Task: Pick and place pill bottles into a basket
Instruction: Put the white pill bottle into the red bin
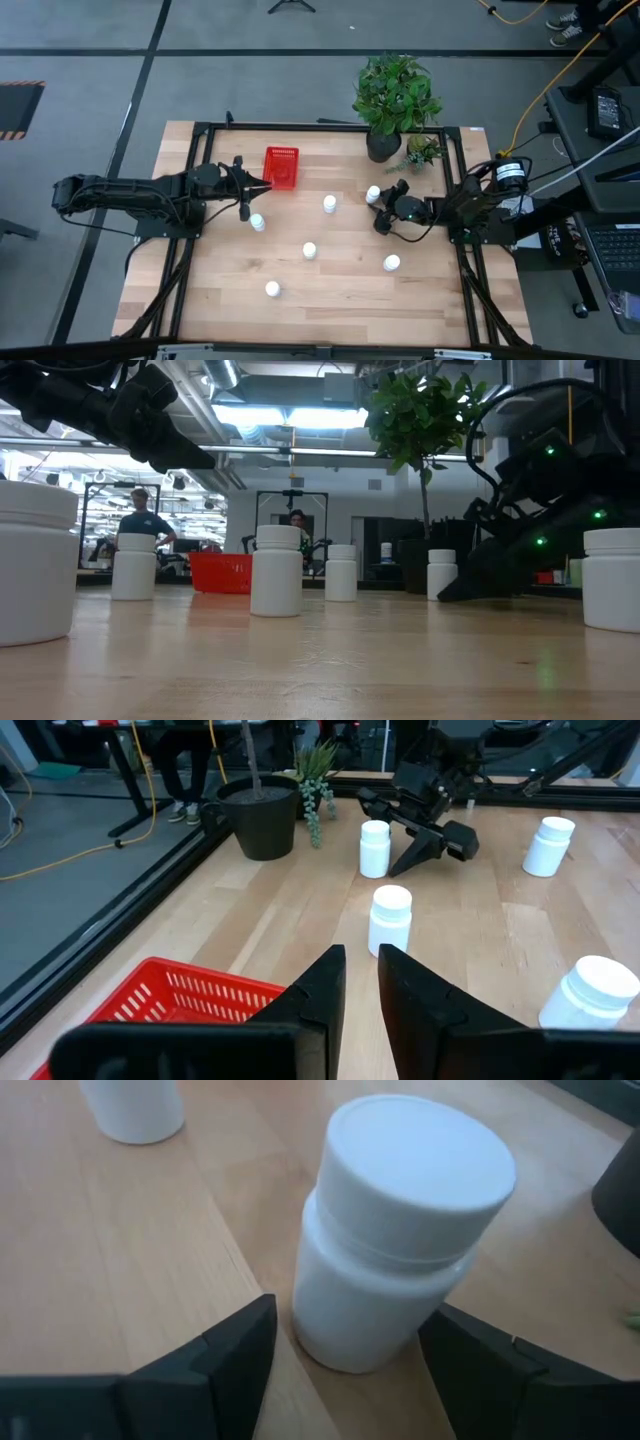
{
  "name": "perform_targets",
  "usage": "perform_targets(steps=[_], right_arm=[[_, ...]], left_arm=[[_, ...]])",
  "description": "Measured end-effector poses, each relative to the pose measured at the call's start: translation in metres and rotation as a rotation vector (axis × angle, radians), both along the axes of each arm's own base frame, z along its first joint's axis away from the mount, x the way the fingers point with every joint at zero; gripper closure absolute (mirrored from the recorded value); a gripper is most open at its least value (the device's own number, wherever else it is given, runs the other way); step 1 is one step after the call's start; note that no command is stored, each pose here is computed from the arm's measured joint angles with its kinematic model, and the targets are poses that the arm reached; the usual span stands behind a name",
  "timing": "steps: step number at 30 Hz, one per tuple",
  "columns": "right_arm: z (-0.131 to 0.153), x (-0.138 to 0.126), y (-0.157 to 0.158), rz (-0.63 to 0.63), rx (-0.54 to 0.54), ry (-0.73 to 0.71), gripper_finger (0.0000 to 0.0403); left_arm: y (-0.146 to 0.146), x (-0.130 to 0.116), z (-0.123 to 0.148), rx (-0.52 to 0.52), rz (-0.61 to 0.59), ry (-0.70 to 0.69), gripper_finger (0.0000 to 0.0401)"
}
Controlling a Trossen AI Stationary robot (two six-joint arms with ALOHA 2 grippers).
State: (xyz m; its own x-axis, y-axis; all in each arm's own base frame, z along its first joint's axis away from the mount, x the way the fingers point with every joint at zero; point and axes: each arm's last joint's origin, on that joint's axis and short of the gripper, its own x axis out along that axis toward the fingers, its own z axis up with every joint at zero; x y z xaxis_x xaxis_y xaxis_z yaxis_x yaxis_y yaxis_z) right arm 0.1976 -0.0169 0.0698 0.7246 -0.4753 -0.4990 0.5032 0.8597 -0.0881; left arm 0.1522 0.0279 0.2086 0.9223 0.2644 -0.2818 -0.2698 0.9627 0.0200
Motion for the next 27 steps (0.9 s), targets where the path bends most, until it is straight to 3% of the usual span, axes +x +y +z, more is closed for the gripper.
perform_targets(steps=[27], right_arm=[[-0.0042, 0.0072, -0.0011, -0.061, 0.014, -0.032, 0.0157]], left_arm=[[0.0, 0.0, 0.0, 0.0, 0.0, 0.0, 0.0342]])
